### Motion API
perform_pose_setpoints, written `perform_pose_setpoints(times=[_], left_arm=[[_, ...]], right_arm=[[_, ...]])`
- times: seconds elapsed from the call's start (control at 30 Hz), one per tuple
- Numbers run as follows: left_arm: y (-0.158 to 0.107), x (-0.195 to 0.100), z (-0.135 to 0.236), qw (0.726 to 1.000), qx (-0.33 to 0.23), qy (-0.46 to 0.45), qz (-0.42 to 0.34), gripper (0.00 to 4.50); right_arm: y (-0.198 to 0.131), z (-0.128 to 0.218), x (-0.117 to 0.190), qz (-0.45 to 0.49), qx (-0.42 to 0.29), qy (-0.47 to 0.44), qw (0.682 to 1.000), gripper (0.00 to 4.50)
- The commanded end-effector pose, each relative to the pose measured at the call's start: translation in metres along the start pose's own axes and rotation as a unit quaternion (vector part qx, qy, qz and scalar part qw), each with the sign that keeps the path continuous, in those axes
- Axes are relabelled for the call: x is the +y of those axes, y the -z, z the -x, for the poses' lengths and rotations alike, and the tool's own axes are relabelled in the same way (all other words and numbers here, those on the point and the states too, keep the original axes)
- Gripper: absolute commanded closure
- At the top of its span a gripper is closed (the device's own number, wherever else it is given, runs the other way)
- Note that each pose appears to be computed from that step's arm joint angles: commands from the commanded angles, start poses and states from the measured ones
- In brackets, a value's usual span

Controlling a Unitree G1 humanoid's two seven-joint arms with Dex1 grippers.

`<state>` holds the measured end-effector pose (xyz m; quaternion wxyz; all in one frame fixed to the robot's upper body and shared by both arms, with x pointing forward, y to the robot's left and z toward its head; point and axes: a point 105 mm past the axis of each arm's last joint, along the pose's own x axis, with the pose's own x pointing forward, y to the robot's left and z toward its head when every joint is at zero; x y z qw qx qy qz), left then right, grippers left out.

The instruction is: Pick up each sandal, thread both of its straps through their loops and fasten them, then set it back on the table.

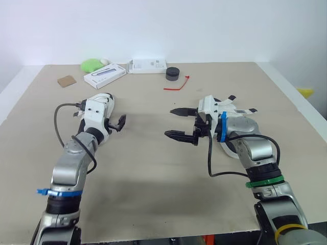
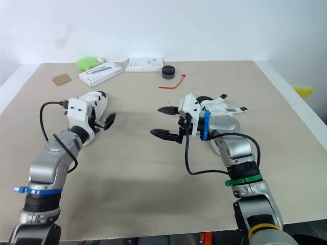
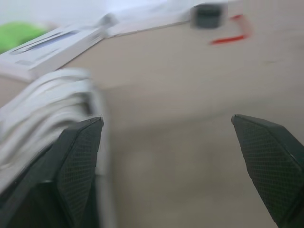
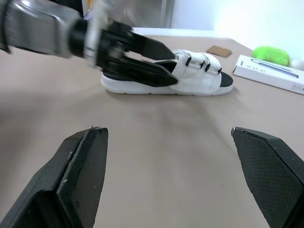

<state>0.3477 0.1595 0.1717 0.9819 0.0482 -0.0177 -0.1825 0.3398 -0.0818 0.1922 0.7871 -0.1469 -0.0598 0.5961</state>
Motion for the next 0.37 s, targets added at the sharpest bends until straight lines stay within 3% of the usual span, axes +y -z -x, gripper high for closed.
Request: perform_pose_setpoints(times=[0.03, 0.2, 0.37], left_arm=[[-0.010, -0.017, 0.024, 0.996, -0.018, 0.079, -0.037, 0.03], [0.009, -0.040, 0.056, 0.979, 0.020, 0.197, -0.049, 0.03], [0.022, -0.029, 0.077, 0.969, 0.058, 0.233, -0.060, 0.03]], right_arm=[[-0.010, 0.016, 0.000, 0.024, -0.009, 0.024, 0.999, 0.00], [0.000, 0.040, 0.019, 0.041, 0.016, 0.020, 0.999, 0.00], [0.008, 0.065, 0.047, 0.046, 0.026, -0.009, 0.999, 0.00]])
